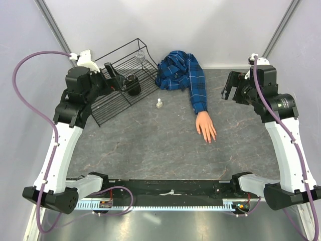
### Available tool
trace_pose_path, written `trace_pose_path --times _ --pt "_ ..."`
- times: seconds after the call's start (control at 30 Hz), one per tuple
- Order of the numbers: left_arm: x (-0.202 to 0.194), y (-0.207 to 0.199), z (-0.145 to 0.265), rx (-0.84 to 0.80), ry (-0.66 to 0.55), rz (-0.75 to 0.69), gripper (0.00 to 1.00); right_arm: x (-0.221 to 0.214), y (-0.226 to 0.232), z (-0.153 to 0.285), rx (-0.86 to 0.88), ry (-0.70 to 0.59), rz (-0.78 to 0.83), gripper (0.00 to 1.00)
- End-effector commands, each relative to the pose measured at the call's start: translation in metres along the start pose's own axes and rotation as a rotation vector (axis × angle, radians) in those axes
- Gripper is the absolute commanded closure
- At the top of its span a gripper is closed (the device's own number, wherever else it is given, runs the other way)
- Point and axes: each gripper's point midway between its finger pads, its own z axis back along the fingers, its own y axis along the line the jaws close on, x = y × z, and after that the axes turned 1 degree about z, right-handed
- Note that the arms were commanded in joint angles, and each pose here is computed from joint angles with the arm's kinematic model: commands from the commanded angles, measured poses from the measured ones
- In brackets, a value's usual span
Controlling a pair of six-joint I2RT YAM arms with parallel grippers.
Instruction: Paint the nails
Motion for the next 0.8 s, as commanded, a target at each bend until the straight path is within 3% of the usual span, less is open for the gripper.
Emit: trace_pose_path --times 0.0,0.2,0.33,0.43,0.6,0.77 --pt "-0.010 -0.010 -0.002 -0.045 0.065 0.042 0.03 -0.002 -0.007 -0.006 -0.046 0.009 -0.016 0.02" --pt "-0.070 -0.010 -0.026 -0.106 0.264 0.040 0.04 -0.018 0.005 -0.027 -0.021 0.097 -0.087 0.02" --pt "-0.123 -0.009 -0.055 -0.149 0.412 0.074 0.17 -0.027 0.012 -0.028 0.002 0.144 -0.136 0.02" --pt "-0.153 -0.005 -0.073 -0.126 0.450 -0.012 0.18 -0.037 0.022 -0.028 0.060 0.198 -0.127 0.02" --pt "-0.181 -0.007 -0.108 -0.124 0.473 -0.134 0.20 -0.064 0.028 -0.026 0.151 0.289 0.011 0.02" --pt "-0.191 -0.011 -0.111 -0.103 0.531 -0.047 0.25 -0.078 0.042 -0.046 0.138 0.310 0.143 0.02"
